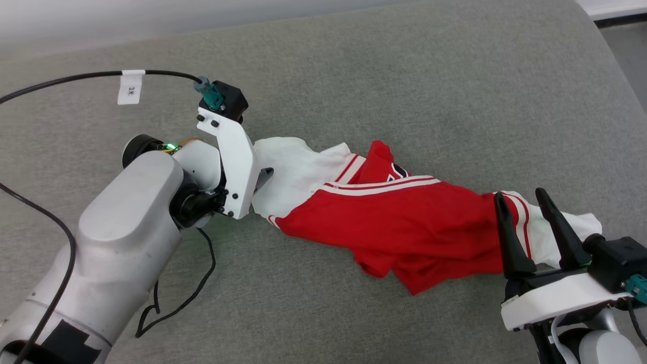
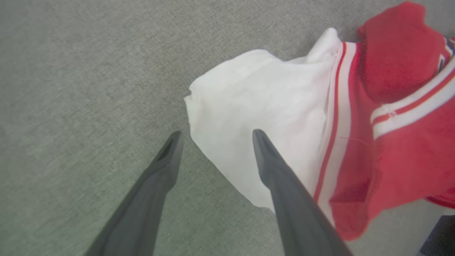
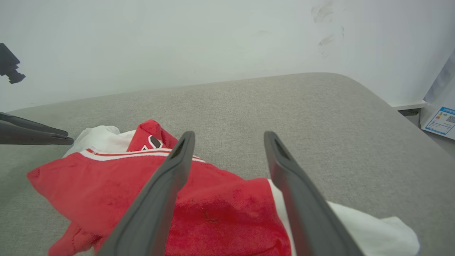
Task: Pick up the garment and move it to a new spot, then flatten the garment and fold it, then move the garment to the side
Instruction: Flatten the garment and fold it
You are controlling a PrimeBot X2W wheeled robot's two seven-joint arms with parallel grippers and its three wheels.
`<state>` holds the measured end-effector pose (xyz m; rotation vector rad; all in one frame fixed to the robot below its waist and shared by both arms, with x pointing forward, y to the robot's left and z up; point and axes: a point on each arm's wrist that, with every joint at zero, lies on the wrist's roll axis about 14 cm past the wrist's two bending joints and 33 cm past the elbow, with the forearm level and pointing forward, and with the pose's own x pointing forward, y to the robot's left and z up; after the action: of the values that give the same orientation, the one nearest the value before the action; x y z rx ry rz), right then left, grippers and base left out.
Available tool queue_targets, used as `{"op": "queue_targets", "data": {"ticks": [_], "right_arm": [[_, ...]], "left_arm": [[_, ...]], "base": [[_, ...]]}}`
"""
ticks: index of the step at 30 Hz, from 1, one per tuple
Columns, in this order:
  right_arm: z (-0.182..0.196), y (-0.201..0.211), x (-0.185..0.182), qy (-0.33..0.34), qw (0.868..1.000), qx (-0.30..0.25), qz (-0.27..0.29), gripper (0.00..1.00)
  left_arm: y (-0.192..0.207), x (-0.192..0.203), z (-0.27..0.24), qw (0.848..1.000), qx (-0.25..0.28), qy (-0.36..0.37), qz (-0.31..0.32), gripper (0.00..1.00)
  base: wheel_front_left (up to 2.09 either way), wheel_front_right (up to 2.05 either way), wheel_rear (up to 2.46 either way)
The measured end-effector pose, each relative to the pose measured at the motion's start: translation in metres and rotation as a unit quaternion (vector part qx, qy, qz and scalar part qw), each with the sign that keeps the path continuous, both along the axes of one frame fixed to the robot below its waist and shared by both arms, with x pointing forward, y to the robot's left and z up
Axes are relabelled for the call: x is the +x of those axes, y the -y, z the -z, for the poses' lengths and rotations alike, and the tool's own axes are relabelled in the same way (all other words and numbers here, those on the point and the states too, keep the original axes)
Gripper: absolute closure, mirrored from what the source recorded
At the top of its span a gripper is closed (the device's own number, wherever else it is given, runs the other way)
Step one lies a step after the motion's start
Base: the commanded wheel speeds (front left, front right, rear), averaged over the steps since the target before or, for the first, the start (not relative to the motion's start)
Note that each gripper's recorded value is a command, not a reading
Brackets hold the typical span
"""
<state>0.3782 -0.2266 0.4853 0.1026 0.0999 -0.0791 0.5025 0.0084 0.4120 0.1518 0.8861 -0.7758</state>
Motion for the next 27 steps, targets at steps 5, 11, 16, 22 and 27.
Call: {"op": "queue_targets", "data": {"ticks": [5, 11, 16, 22, 27], "right_arm": [[0.015, 0.009, -0.001, -0.02, 1.0, 0.004, 0.016, 0.0], [0.023, 0.013, -0.002, -0.029, 0.999, 0.009, 0.024, 0.0], [0.023, 0.015, -0.003, -0.031, 0.999, 0.018, 0.027, 0.0], [0.026, 0.024, -0.011, -0.049, 0.997, 0.047, 0.043, 0.0], [0.032, 0.046, -0.024, -0.076, 0.992, 0.07, 0.076, 0.0]], "left_arm": [[0.007, -0.003, 0.03, 0.999, 0.014, -0.05, 0.012, 0.0], [0.009, -0.006, 0.045, 0.995, 0.021, -0.097, 0.004, 1.0], [0.008, -0.005, 0.042, 0.997, -0.002, -0.07, -0.017, 1.0], [-0.009, -0.003, 0.024, 0.996, -0.054, -0.008, -0.068, 1.0], [-0.037, -0.001, 0.0, 0.989, -0.079, 0.058, -0.112, 1.0]], "base": [[0.0, 0.0, 0.0], [0.0, 0.0, 0.0], [0.0, 0.0, 0.0], [0.0, 0.0, 0.0], [0.0, 0.0, 0.0]]}}
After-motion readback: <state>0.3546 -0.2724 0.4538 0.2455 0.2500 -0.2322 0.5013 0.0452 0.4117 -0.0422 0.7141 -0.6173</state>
